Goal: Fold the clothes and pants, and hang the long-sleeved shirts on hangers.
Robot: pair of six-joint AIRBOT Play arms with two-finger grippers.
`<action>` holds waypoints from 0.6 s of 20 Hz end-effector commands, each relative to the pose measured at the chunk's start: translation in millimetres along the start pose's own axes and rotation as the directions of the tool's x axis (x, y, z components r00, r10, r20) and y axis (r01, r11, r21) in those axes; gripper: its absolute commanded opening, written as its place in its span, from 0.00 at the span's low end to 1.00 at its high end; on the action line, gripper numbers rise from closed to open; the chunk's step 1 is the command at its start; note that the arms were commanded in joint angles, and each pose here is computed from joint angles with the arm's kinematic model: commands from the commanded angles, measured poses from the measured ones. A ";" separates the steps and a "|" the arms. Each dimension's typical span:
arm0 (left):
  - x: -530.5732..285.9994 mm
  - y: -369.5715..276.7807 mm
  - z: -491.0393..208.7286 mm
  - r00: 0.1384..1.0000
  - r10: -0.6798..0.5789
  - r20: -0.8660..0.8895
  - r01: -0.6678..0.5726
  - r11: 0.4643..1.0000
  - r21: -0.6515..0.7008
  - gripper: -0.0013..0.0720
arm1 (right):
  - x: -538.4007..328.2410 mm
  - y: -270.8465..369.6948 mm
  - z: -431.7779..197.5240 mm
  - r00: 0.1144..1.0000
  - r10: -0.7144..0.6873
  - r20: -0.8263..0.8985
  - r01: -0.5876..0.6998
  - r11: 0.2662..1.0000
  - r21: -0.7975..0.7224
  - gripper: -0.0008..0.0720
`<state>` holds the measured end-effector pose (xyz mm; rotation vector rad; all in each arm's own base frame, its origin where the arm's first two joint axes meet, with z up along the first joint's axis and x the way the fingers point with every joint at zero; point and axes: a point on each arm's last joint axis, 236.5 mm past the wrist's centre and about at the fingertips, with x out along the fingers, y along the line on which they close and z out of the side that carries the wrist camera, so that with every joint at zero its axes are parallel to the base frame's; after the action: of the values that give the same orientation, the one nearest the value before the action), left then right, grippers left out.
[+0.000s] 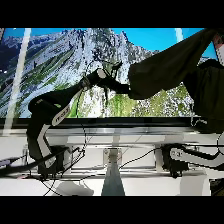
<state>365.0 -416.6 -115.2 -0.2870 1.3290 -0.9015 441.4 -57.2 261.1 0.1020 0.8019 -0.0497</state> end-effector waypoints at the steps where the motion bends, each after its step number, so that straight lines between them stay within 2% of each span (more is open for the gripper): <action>1: -6.5 2.9 16.4 0.999 0.003 0.034 -0.004 1.000 0.012 0.05 | 0.0 0.0 -0.8 1.000 0.000 -0.003 0.000 0.999 -0.038 0.04; 4: -53.5 -2.9 64.5 0.992 0.006 0.128 -0.017 0.997 0.080 0.04 | -0.7 -2.2 8.7 0.999 -0.009 0.037 0.011 0.999 -0.047 0.04; 7: -143.8 -14.9 114.3 0.953 0.067 0.297 -0.126 0.974 0.186 0.04 | -2.7 -3.2 31.8 0.991 -0.014 0.135 0.020 0.999 -0.045 0.04; 10: -269.2 -41.4 143.1 0.856 0.116 0.504 -0.271 0.931 0.246 0.04 | -4.6 -4.1 42.5 0.983 -0.018 0.180 0.026 0.999 -0.045 0.04; 12: -362.3 -62.3 151.6 0.738 0.141 0.660 -0.387 0.889 0.243 0.04 | -11.8 -8.8 51.5 0.974 -0.040 0.223 0.053 0.997 -0.049 0.04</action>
<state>483.7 -309.0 125.0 -0.1510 0.7606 -0.8050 463.4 -65.0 287.7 0.0458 0.6547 -0.0580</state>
